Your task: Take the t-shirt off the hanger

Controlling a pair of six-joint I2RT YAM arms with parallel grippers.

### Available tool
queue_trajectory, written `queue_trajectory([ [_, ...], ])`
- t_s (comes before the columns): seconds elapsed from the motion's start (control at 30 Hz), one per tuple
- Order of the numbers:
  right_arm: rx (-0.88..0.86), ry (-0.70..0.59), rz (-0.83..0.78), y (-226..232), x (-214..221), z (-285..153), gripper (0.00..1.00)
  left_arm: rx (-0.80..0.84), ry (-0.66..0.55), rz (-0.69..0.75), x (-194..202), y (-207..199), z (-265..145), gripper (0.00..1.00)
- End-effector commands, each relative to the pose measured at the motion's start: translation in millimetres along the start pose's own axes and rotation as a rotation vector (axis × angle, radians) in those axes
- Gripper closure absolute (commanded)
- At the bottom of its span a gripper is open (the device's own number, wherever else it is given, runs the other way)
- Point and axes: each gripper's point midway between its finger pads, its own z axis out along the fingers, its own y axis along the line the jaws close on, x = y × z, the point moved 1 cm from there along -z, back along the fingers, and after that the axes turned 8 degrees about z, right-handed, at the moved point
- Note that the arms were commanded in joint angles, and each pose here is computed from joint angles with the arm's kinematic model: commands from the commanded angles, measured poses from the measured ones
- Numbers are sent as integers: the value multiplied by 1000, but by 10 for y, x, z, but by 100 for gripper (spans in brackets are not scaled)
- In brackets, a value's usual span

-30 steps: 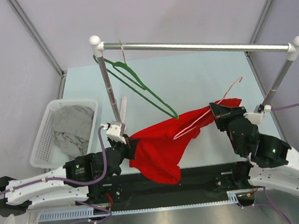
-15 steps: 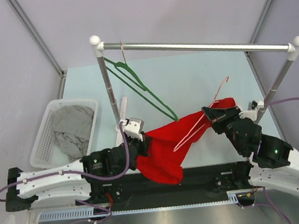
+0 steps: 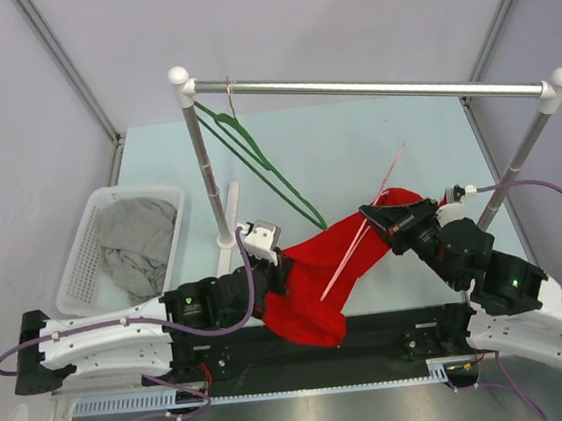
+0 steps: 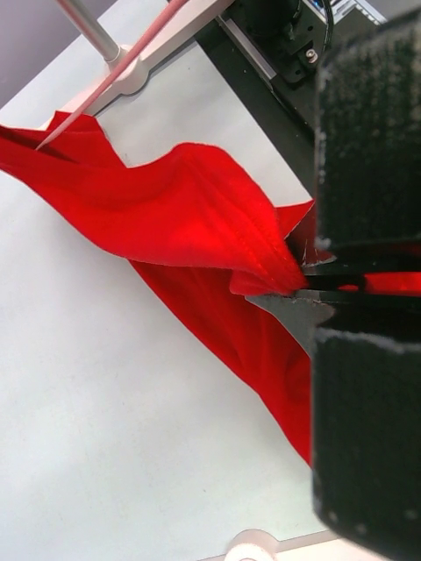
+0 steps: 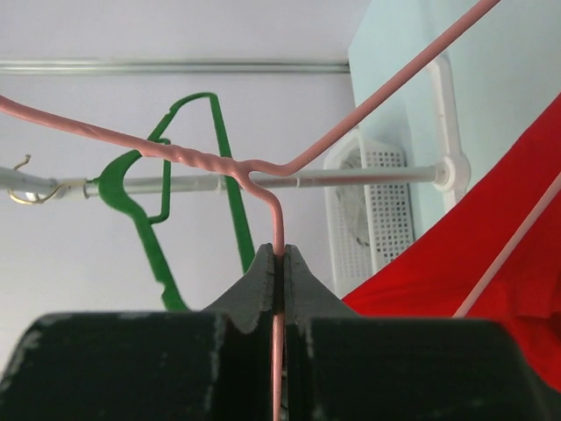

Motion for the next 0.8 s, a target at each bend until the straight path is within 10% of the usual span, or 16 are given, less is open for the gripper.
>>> queue_trajectory([
  [0.0,-130,95,75,455,120,-151,100,11,-45,-29,-221,-66,-8,100],
  [0.47,-229,139,-24,746,95,-406,100,-4,-40,-13,-211,-50,8,100],
  [0.77,-276,216,-424,855,307,-397,100,-6,-34,-16,-182,-37,2,100],
])
